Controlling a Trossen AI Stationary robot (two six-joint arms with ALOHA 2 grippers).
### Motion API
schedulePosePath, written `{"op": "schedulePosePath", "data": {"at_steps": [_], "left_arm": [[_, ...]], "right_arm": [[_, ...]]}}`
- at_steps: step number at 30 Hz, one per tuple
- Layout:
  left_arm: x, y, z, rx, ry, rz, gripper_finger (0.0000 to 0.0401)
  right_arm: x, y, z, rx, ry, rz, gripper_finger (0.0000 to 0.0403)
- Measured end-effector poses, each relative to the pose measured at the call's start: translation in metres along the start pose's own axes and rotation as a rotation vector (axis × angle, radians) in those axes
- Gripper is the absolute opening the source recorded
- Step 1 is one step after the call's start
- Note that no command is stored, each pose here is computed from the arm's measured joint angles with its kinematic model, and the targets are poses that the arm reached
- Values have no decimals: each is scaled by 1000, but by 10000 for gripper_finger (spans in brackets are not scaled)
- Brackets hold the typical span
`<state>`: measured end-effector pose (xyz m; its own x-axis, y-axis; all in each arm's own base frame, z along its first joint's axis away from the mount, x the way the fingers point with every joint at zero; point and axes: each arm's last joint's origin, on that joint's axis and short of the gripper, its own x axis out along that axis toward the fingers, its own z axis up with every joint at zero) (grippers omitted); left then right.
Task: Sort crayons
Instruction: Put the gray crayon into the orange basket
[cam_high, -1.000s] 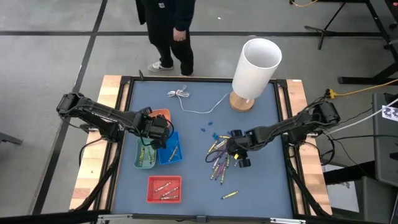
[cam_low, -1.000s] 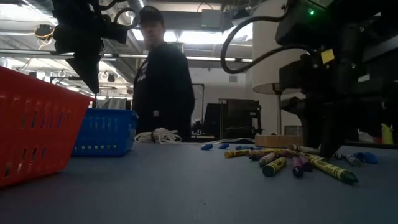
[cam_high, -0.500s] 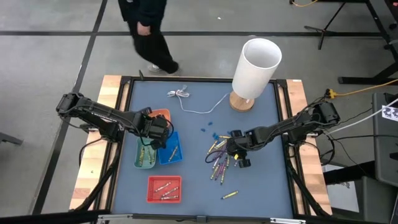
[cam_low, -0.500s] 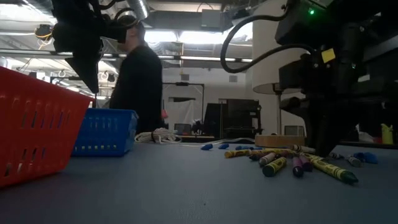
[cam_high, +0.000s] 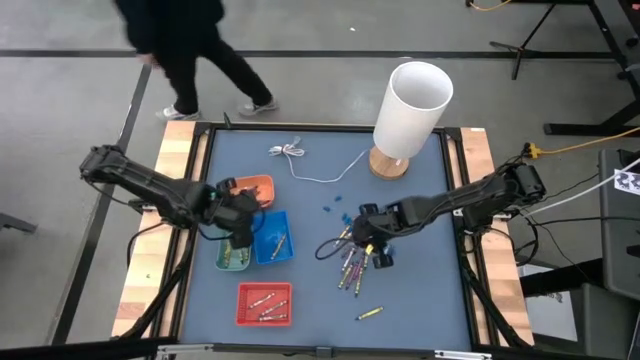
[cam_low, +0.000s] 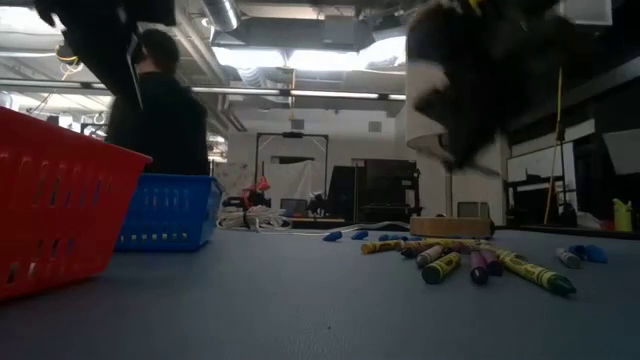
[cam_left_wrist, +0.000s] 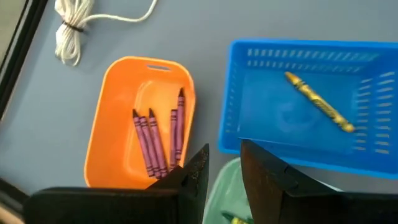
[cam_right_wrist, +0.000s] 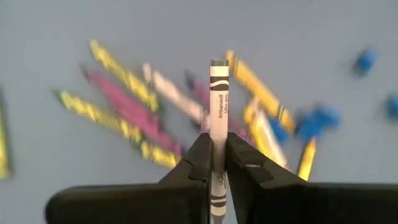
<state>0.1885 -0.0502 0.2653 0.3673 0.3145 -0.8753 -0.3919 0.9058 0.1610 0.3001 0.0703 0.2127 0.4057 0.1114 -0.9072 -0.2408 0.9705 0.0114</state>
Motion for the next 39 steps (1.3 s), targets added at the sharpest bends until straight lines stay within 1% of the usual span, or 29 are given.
{"op": "schedulePosePath", "data": {"at_steps": [2, 4, 9, 13, 15, 19, 21, 27, 32, 36, 39], "left_arm": [[-5, -1, -3, 2, -19, -17, 76], [-9, -2, -5, 9, -30, -30, 76], [-12, -6, -8, 34, -40, -47, 76], [-13, -7, -9, 40, -42, -50, 76], [-13, -7, -9, 40, -43, -50, 76], [-13, -7, -9, 38, -49, -44, 76], [-13, -7, -9, 38, -55, -38, 76], [-13, -7, -8, 35, -59, -40, 76], [-13, -7, -8, 34, -59, -41, 76], [-13, -7, -8, 33, -60, -42, 76], [-13, -7, -8, 32, -60, -43, 76]], "right_arm": [[-9, 0, 16, -2, -96, 1, 22], [-17, 0, 33, -2, -224, 11, 17], [-26, 3, 67, -39, -563, 115, 20], [-14, 8, 87, -77, -754, 175, 25], [-3, 11, 95, -89, -842, 183, 25], [23, 25, 106, -123, -966, 211, 26], [37, 32, 108, -135, -977, 225, 27], [70, 52, 128, -150, -990, 236, 27], [95, 65, 139, -163, -965, 254, 28], [108, 69, 147, -163, -968, 252, 28], [115, 68, 147, -151, -960, 217, 28]]}}
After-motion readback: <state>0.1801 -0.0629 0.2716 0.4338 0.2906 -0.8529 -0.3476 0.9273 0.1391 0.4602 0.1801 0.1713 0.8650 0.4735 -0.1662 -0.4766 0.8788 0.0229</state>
